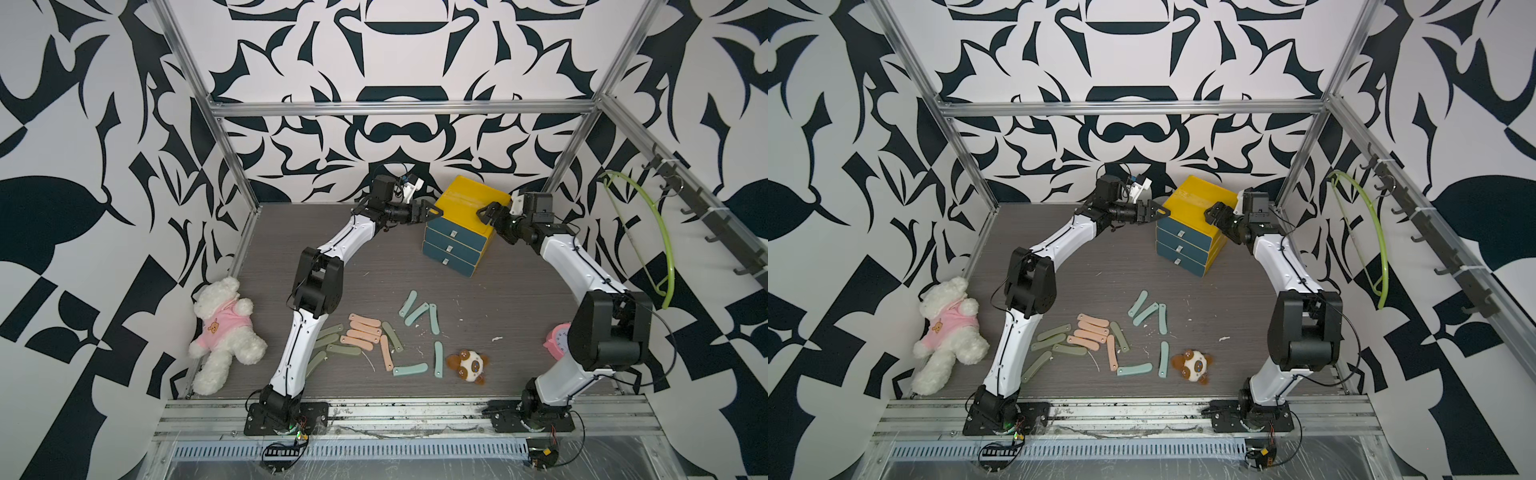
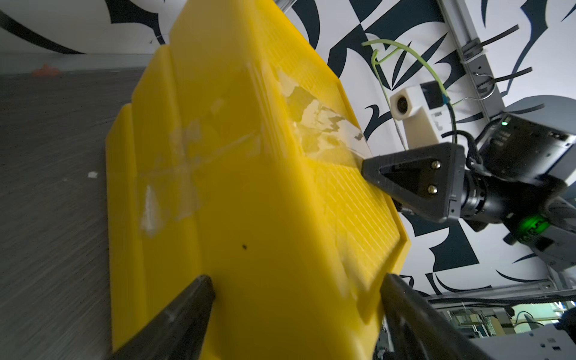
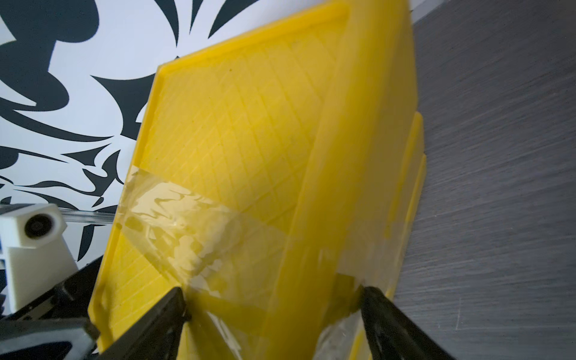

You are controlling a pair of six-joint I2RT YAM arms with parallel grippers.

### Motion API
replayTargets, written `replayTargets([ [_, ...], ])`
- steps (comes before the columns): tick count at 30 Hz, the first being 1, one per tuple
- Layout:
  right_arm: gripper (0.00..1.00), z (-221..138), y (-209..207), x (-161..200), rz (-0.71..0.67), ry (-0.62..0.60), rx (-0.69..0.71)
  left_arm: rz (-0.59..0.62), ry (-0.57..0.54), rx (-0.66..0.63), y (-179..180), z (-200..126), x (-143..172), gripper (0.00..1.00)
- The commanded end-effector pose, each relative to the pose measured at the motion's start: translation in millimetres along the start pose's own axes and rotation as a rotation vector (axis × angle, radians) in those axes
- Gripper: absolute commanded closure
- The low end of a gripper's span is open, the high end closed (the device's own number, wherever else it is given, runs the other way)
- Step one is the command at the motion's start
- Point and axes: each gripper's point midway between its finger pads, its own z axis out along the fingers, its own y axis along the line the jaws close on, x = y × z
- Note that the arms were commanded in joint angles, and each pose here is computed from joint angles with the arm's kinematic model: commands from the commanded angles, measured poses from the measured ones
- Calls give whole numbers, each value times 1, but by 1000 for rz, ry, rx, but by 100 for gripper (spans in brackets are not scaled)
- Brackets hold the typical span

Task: Place the fruit knives into the drawer by color
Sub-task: Move the storage box to the center of the board.

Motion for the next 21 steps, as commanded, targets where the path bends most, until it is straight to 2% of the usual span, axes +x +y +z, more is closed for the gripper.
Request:
replayTargets([
  [1, 12, 14, 59, 21, -95, 65, -149, 90, -15, 21, -44, -13, 2, 11],
  [11, 16, 64, 133, 74, -139, 159, -265, -19, -226, -245, -19, -99, 19, 11],
  [21, 18, 112, 204, 129, -157, 259, -391, -89, -340, -476, -14, -169, 57, 11],
])
